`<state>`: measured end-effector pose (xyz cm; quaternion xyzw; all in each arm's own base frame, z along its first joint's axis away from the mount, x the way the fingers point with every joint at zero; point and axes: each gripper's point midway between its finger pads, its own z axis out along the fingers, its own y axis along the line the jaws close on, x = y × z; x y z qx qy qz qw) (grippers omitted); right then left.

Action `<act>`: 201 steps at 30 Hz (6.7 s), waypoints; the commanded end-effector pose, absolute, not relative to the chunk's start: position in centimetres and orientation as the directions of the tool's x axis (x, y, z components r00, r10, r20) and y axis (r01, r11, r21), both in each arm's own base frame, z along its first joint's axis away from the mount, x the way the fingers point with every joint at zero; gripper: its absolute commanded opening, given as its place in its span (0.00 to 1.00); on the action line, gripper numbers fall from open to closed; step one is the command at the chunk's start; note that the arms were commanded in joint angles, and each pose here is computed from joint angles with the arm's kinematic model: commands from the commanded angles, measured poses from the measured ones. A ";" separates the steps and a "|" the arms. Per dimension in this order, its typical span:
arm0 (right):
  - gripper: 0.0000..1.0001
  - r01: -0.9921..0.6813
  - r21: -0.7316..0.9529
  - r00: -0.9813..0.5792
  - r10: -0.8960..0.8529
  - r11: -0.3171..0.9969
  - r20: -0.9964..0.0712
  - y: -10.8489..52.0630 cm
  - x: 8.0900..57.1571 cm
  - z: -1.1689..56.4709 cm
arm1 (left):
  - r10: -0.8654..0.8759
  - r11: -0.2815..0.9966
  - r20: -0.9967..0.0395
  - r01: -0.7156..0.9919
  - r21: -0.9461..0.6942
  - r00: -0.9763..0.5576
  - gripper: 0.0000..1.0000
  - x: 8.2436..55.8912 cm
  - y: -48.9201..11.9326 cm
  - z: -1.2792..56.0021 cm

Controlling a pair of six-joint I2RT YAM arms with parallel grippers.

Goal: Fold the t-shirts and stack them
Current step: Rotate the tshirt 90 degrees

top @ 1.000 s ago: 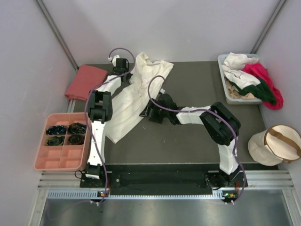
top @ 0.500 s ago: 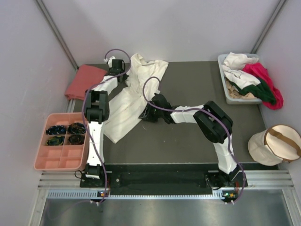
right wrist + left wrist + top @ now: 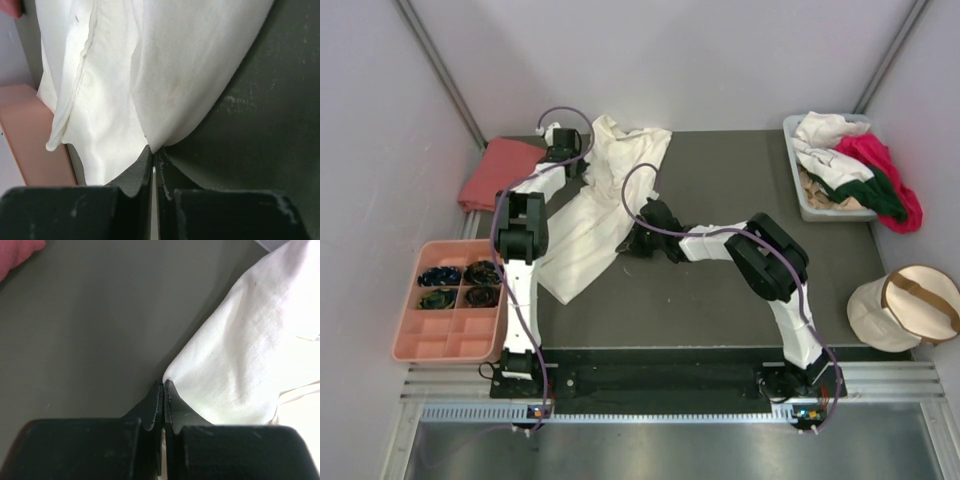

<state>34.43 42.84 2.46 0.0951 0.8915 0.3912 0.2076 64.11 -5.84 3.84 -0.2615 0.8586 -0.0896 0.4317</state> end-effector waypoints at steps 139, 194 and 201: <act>0.65 -0.091 0.330 -0.831 0.110 0.940 -0.545 18.0 25.0 9.0 | -0.196 0.925 -0.363 -0.049 -0.376 -0.911 0.06 10.4 -20.9 1.7; 0.70 -0.054 0.604 -0.798 0.329 0.795 -0.505 18.2 59.0 7.0 | -0.184 0.955 -0.840 0.110 -0.275 -0.510 0.82 61.8 -18.5 5.7; 0.69 -0.080 0.637 -0.815 0.318 0.767 -0.485 18.9 59.8 6.2 | -0.189 0.939 -0.832 0.152 -0.308 -0.521 0.81 63.6 -19.2 4.7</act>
